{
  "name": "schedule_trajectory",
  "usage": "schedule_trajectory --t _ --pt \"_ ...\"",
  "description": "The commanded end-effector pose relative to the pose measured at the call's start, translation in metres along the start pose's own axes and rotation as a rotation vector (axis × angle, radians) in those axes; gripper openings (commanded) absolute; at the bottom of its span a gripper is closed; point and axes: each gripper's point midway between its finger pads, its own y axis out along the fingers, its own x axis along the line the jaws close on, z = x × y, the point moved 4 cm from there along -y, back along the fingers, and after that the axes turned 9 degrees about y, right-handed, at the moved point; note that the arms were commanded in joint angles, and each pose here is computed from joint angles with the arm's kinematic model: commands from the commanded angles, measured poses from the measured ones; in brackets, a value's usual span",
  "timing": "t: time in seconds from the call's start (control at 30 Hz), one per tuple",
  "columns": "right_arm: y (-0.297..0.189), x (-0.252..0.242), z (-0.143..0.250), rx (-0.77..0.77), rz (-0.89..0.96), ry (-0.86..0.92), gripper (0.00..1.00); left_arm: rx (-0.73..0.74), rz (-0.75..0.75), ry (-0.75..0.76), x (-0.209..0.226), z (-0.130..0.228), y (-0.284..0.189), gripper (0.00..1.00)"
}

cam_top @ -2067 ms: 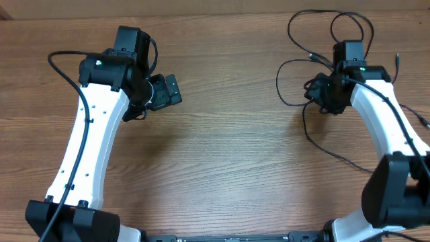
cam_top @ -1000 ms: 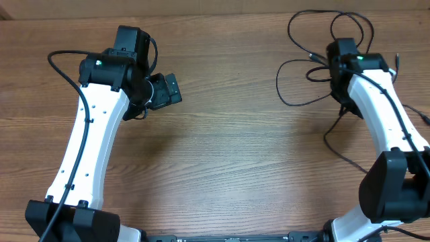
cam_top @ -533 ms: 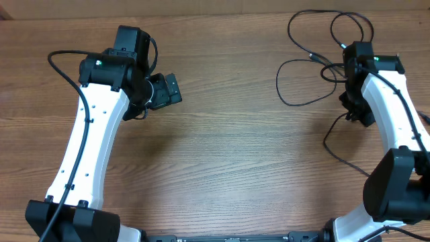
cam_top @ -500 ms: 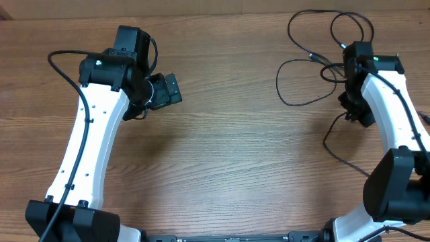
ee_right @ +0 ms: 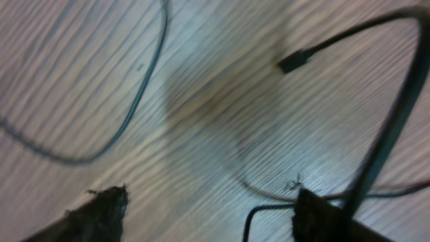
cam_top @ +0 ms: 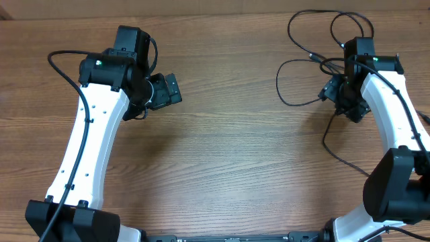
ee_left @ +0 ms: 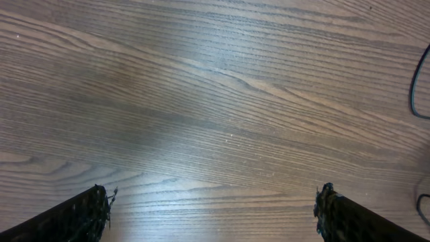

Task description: Untangle cables

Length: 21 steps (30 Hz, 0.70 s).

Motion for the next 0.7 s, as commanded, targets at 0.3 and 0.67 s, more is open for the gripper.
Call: schedule_trajectory --t 0.3,0.67 --pt "-0.002 -0.021 -0.010 -0.100 0.128 0.085 0.14 0.012 -0.011 0.023 0.001 0.001 0.004 1.00" --pt "0.017 -0.025 -0.015 -0.166 0.154 0.172 0.04 0.012 -0.011 0.022 0.001 0.001 0.004 1.00"
